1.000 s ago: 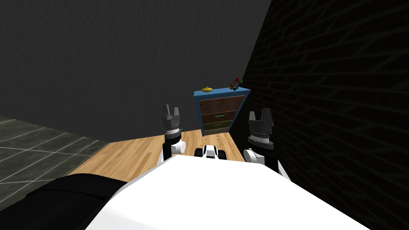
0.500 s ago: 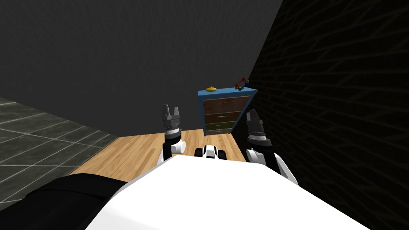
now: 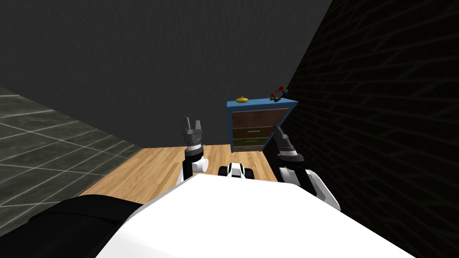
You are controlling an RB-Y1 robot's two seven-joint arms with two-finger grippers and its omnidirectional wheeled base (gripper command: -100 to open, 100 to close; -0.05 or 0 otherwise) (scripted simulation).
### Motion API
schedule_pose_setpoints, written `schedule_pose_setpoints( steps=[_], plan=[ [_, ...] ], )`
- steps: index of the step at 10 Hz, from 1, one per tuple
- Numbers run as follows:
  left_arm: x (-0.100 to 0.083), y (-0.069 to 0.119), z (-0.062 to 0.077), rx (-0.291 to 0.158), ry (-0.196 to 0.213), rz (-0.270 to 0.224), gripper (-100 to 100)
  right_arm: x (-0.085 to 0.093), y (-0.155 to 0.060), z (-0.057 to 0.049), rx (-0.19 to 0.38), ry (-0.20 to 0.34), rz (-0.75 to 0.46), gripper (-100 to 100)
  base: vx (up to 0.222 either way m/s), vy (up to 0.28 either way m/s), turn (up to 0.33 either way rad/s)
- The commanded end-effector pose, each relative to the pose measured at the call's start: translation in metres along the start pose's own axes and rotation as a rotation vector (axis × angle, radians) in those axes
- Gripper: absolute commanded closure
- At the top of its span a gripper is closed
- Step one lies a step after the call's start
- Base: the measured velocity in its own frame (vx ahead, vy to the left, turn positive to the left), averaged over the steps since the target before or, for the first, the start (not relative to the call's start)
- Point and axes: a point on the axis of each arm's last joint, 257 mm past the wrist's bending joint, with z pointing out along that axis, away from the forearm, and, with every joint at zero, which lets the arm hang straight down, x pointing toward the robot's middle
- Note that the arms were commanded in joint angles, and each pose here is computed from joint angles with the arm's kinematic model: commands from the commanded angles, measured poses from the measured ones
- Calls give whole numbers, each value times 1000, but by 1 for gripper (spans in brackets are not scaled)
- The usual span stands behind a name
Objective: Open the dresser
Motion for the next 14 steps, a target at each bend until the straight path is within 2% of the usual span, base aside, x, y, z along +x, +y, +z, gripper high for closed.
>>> schedule_pose_setpoints(
  steps=[1,2,3,5,6,8,9,11,12,13,14],
  plan=[
    [0,0,0,0,0,0,0,10,-15,0,28,47,-134,-100,0,22,92],
    [0,0,0,0,0,0,0,14,-24,0,45,72,-202,-100,-1,32,158],
    [0,0,0,0,0,0,0,15,-24,0,44,74,-215,-100,2,25,82],
    [0,0,0,0,0,0,0,21,-45,-1,79,128,-365,-100,5,28,149],
    [0,0,0,0,0,0,0,22,-45,-1,77,131,-384,-100,3,23,76],
    [0,0,0,0,0,0,0,26,-68,-4,113,188,-537,-100,3,31,157],
    [0,0,0,0,0,0,0,27,-68,-4,110,192,-561,-100,4,25,62],
    [0,0,0,0,0,0,0,28,-95,-7,147,253,-722,-100,4,28,148],
    [0,0,0,0,0,0,0,29,-95,-7,143,258,-746,-100,5,22,69],
    [0,0,0,0,0,0,0,28,-109,-9,160,291,-832,-100,6,27,122],
    [0,0,0,0,0,0,0,28,-109,-9,159,292,-840,-100,5,19,58]
  ],
)
